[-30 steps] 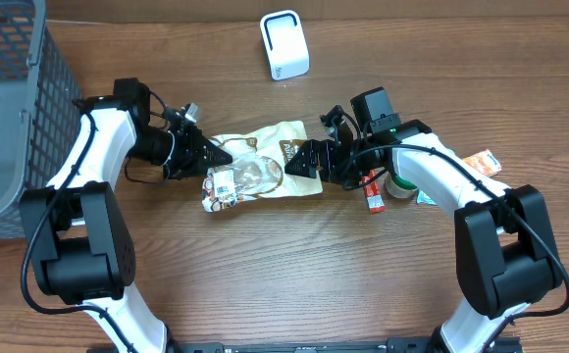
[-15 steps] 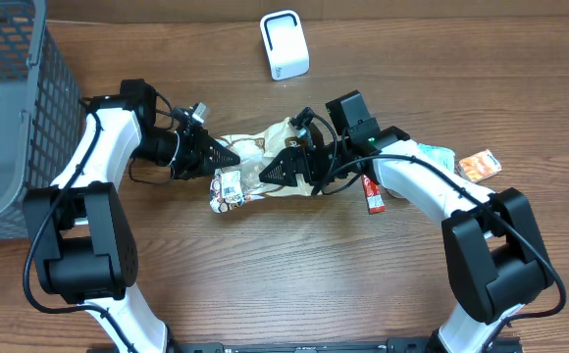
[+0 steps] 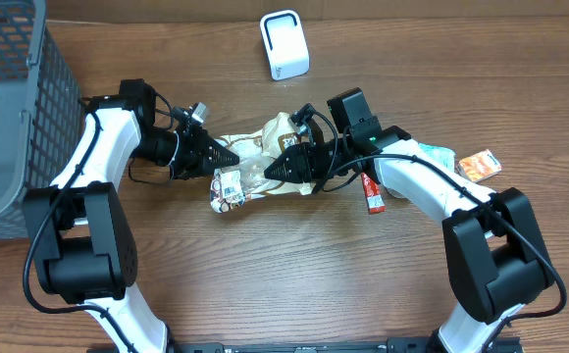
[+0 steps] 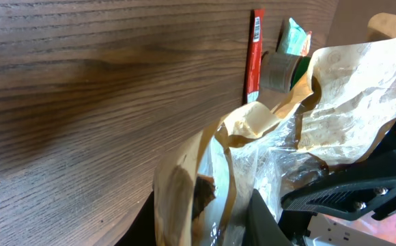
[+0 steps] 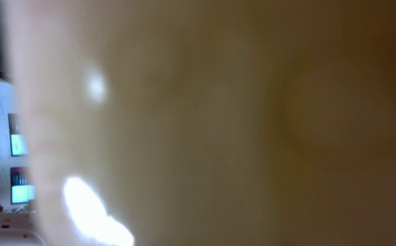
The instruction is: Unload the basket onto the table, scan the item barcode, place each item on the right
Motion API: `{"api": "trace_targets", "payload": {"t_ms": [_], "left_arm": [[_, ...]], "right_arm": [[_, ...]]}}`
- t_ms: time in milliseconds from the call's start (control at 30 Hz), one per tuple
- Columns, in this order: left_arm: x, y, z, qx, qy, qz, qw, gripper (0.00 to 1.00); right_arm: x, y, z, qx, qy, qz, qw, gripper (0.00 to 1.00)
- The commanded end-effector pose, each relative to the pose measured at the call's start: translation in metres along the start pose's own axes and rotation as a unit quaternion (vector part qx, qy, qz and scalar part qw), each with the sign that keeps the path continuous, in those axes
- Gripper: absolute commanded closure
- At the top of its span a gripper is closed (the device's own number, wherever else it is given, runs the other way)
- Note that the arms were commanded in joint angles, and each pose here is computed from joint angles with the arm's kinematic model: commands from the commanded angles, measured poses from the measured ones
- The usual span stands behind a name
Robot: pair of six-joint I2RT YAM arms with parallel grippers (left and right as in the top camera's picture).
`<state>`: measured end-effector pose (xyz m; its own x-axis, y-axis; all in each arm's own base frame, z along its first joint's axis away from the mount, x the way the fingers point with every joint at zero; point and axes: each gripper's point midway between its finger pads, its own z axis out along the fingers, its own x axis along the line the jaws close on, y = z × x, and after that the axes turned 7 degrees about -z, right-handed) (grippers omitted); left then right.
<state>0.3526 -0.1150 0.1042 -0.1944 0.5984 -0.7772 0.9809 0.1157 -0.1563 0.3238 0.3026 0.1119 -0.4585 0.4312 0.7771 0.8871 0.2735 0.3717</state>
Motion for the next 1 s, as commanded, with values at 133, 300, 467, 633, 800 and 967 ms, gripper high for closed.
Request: {"api": "trace_targets", "payload": {"t_ms": [133, 300, 467, 633, 800, 967], "left_arm": [[-0.007, 0.006, 0.000, -0.005, -0.010, 0.023, 1.000, 0.86], [-0.007, 0.007, 0.000, -0.006, -0.010, 0.025, 1.000, 0.84], [-0.007, 0.009, 0.000, -0.010, -0.009, 0.031, 0.999, 0.75], [-0.001, 0.012, 0.000, -0.016, 0.010, 0.036, 0.999, 0.41], [0.004, 0.020, -0.006, -0.033, 0.013, 0.036, 0.999, 0.27], [0.013, 0.030, -0.020, -0.056, 0.010, 0.025, 0.998, 0.24]], "right_arm": [[0.015, 0.008, -0.007, -0.012, 0.008, -0.025, 1.000, 0.57], [0.015, 0.006, -0.007, -0.009, 0.007, -0.020, 1.000, 0.65], [0.015, 0.006, -0.007, -0.009, 0.007, -0.020, 1.000, 0.76], [0.013, 0.007, -0.007, -0.011, 0.003, -0.024, 1.000, 0.81], [0.004, 0.008, -0.007, -0.015, -0.025, -0.041, 0.999, 0.88], [0.004, 0.008, -0.007, -0.014, -0.025, -0.042, 0.999, 0.88]]}}
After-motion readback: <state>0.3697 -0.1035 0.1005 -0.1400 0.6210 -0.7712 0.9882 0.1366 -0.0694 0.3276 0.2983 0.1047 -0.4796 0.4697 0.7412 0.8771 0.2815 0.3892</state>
